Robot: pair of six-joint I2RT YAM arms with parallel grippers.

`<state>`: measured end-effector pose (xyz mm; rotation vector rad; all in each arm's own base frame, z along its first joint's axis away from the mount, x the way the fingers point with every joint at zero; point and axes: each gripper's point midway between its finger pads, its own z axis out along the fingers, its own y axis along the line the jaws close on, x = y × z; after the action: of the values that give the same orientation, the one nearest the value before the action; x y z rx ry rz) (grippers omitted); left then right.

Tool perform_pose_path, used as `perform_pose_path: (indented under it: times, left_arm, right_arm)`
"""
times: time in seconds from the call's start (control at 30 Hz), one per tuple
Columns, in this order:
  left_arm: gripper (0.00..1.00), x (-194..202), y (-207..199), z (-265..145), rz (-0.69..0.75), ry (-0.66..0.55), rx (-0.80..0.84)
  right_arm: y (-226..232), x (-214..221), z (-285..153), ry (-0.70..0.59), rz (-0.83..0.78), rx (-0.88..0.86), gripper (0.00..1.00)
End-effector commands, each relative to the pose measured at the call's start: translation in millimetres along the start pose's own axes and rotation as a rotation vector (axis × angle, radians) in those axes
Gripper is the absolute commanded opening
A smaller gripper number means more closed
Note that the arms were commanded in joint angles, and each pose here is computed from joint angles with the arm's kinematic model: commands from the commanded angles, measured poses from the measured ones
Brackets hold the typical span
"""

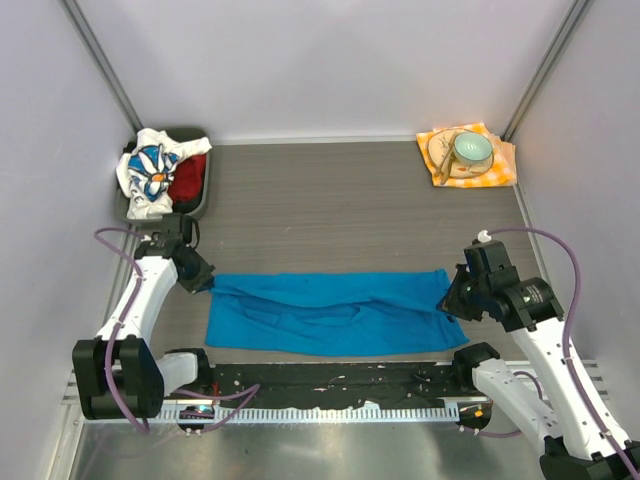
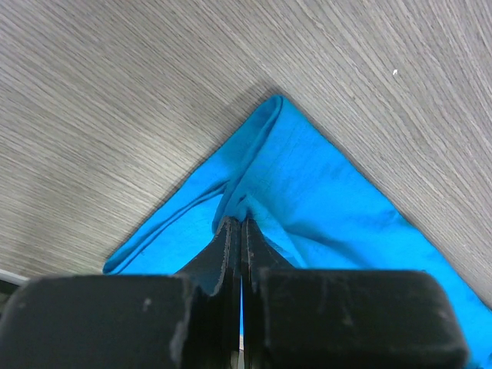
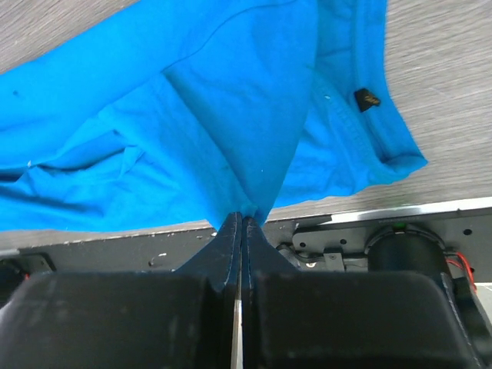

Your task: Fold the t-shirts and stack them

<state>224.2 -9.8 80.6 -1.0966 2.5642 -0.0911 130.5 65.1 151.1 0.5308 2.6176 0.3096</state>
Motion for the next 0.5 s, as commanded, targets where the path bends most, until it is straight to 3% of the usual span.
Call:
perform_pose_path:
  times: [0.0, 0.33, 0.4, 0.43, 0.47]
  left_arm:
    - [0.0, -7, -9, 2, -0.02, -0.011, 0.032]
    - [0.0, -4, -7, 2, -0.025, -0.014, 0.036]
    - [0.02, -2, -8, 2, -0.026, -0.004, 0.039]
    - [0.14, 0, -8, 3, -0.031, 0.003, 0.042]
    - [0.53, 0, -7, 2, -0.035, 0.003, 0.04]
  right_arm:
    - [20, 9, 2, 0.047, -0.03, -0.119, 0.01]
    - [-1, 41, 11, 0.152, -0.021, -0.066, 0.01]
    - [-2, 41, 8, 0.148, -0.025, -0.067, 0.07]
    - [-2, 40, 6, 0.142, -0.028, -0.065, 0.23]
    - [1, 32, 1, 0.111, -0.027, -0.073, 0.33]
